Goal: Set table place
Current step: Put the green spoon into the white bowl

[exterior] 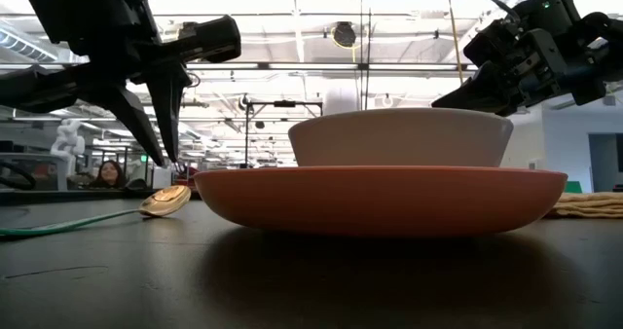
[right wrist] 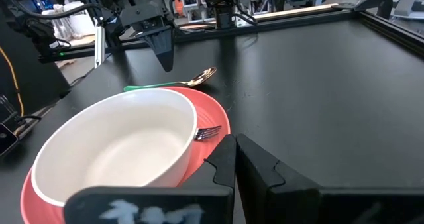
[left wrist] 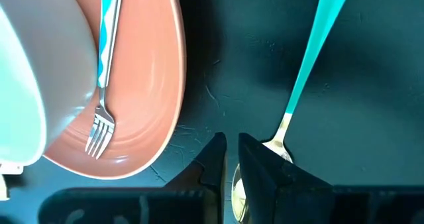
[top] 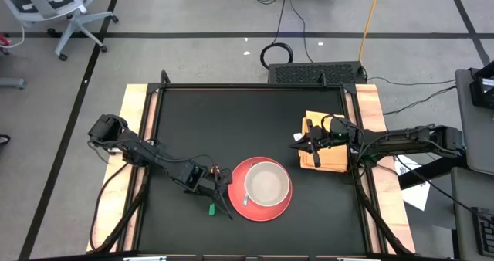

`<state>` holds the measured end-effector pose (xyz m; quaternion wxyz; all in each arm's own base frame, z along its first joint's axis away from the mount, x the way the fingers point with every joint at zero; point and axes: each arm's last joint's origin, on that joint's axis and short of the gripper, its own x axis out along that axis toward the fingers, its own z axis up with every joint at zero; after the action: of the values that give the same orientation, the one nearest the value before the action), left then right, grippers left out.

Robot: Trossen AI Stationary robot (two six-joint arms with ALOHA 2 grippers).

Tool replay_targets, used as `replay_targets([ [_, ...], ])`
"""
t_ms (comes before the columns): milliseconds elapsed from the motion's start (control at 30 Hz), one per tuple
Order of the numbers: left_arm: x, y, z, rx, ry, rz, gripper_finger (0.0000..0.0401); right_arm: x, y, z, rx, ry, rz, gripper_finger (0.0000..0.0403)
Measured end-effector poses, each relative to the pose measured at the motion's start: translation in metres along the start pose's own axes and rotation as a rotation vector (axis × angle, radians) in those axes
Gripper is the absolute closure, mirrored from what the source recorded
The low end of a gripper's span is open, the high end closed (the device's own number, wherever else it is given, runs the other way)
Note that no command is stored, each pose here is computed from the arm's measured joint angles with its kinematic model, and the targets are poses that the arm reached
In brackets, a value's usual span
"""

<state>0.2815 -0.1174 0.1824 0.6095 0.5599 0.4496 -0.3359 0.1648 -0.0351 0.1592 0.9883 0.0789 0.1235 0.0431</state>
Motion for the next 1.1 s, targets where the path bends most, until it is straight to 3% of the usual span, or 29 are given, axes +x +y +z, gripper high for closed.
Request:
replay_targets([
  [300,0.000,0.001,-0.001,-0.101,0.044,0.030,0.0354,0.000,0.000,0.000,0.008,0.000,0.000,0.0403],
  [867,0.000,0.002,-0.002,-0.109,0.065,0.055,0.0354,0.000,0.000,0.000,-0.009,0.003,0.000,0.0403],
  [1033,-0.011,0.004,-0.016,-0.366,0.372,0.298,0.0354,0.000,0.000,-0.001,-0.007,0.008,0.000,0.0403],
  [1100,-0.022,0.004,-0.023,-0.526,0.424,0.412,0.0354,0.000,0.000,-0.001,0.000,0.008,0.000,0.0403],
])
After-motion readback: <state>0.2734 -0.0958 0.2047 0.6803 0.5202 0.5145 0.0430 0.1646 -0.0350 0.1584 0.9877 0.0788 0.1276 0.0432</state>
